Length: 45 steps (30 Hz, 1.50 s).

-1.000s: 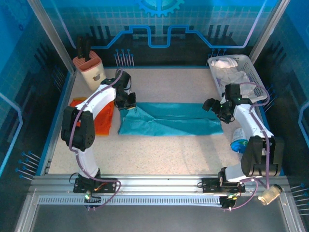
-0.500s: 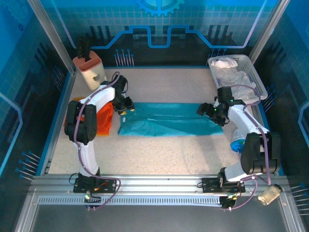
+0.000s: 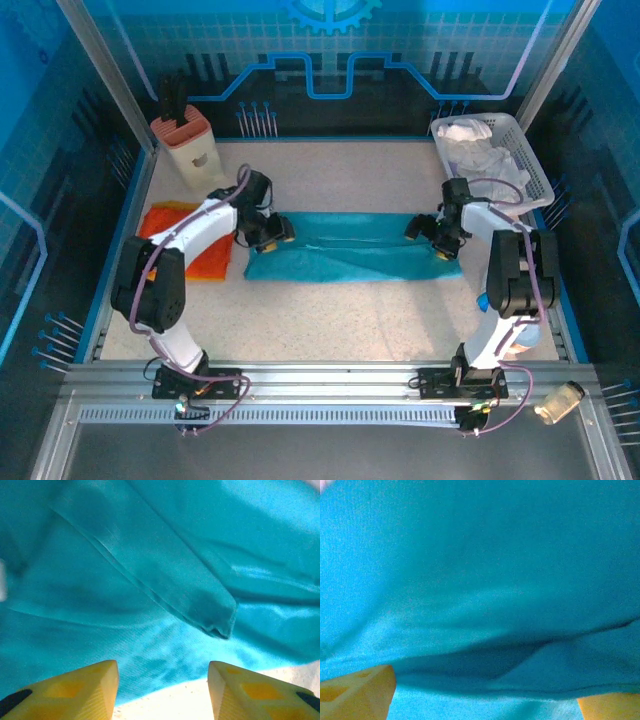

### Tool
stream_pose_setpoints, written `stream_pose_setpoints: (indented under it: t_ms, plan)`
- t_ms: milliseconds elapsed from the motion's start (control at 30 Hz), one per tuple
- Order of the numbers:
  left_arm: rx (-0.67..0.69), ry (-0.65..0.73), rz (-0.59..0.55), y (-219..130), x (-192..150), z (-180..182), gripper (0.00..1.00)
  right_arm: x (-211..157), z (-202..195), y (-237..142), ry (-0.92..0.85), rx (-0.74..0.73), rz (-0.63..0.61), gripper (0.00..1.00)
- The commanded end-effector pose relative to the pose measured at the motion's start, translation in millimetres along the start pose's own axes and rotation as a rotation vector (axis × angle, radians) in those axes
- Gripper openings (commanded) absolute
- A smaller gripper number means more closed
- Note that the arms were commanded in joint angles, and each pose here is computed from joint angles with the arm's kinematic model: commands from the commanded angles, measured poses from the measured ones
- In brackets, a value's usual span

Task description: Fold and stack the t-shirts

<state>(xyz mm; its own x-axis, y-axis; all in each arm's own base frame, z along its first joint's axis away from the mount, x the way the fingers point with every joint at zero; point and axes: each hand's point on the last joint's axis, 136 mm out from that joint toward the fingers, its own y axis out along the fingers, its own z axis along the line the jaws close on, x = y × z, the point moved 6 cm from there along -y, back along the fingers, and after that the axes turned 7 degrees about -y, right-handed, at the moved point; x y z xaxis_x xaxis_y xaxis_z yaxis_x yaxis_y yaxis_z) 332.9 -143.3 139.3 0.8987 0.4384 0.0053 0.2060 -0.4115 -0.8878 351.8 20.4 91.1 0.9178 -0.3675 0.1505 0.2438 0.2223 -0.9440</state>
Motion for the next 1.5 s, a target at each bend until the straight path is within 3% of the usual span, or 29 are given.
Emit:
stream_pose_setpoints:
  t_ms: [0,400,800,1067,1300,1467]
  plan:
    - [-0.085,-0.030,0.021,8.4,-16.2,-12.9,0.52,26.5,2.8,-4.8,-0.020,0.013,-0.065,0.91]
    - [-0.151,-0.053,-0.038,26.2,-19.8,-30.1,0.58,-2.7,11.1,-26.2,-0.060,0.087,-0.114,0.91]
    - [-0.097,0.025,-0.109,57.4,30.4,-63.8,0.59,-18.7,11.0,-50.1,-0.055,0.123,-0.142,0.91]
    - [-0.106,0.140,-0.134,46.3,71.9,-115.3,0.58,-25.5,8.9,-54.6,-0.050,0.137,-0.146,0.90]
    - [-0.002,0.256,-0.144,24.4,50.7,-85.4,0.52,-34.5,6.0,-51.7,-0.063,0.140,-0.128,0.90]
    - [0.073,0.378,-0.091,10.7,30.6,-64.1,0.52,-38.2,9.9,-51.0,-0.076,0.168,-0.110,0.89]
